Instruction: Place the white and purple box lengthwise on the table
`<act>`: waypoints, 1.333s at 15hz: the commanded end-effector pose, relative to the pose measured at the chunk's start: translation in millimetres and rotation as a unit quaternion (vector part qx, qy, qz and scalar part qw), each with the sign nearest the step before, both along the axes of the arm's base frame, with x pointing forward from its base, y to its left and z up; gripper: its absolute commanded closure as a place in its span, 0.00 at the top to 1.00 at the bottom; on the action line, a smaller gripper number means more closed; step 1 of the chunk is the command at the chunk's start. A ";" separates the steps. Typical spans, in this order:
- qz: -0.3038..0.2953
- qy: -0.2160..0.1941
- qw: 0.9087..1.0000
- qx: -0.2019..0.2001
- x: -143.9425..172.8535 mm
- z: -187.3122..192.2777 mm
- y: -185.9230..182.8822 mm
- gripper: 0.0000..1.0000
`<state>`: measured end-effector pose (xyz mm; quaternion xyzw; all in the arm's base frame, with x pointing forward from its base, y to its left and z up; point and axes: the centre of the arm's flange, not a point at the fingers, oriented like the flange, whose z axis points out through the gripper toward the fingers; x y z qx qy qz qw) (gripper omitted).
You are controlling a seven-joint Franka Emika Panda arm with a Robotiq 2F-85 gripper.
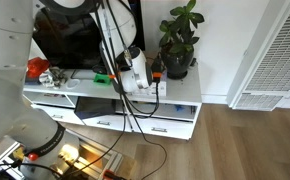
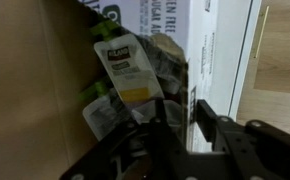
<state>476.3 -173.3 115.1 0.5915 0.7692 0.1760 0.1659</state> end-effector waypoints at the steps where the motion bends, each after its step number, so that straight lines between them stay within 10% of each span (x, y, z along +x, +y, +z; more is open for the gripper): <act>1: -0.018 -0.019 1.000 -0.001 -3.5 47.8 -10.7 0.69; 5: -0.072 0.012 0.997 0.010 -17.0 85.9 -25.3 0.98; 11: -0.183 0.092 0.975 0.086 -64.9 107.5 -28.6 1.00; 15: -0.302 0.096 0.941 0.123 -74.0 117.8 -55.1 1.00; 20: -0.433 0.147 0.873 0.173 -64.9 164.3 -109.1 1.00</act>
